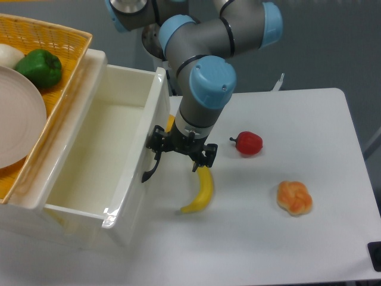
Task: Slide open the top white drawer
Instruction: 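Pull the upper drawer handle outward, sliding the drawer open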
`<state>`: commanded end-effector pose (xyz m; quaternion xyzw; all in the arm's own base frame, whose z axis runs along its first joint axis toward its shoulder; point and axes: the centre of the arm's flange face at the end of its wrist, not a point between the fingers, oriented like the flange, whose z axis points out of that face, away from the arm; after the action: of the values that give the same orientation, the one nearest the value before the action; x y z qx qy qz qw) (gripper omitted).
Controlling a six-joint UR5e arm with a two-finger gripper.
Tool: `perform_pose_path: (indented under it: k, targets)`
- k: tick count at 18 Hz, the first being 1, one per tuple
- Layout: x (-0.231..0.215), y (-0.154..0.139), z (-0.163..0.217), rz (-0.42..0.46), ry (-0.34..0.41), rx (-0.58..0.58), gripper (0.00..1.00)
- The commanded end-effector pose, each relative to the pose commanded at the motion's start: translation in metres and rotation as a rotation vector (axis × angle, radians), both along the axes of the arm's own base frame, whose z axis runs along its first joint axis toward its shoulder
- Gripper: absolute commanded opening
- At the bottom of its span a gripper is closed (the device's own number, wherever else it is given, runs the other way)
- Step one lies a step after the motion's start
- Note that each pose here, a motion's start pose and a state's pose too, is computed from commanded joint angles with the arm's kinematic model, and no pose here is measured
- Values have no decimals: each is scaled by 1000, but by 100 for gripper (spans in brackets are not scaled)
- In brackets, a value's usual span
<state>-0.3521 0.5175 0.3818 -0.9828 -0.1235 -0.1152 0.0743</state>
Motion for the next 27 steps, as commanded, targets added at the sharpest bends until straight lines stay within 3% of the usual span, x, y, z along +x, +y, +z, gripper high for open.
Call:
perform_pose_path:
  k: [27]
  targets:
    - [-43,-18,-10,74,-34,16,100]
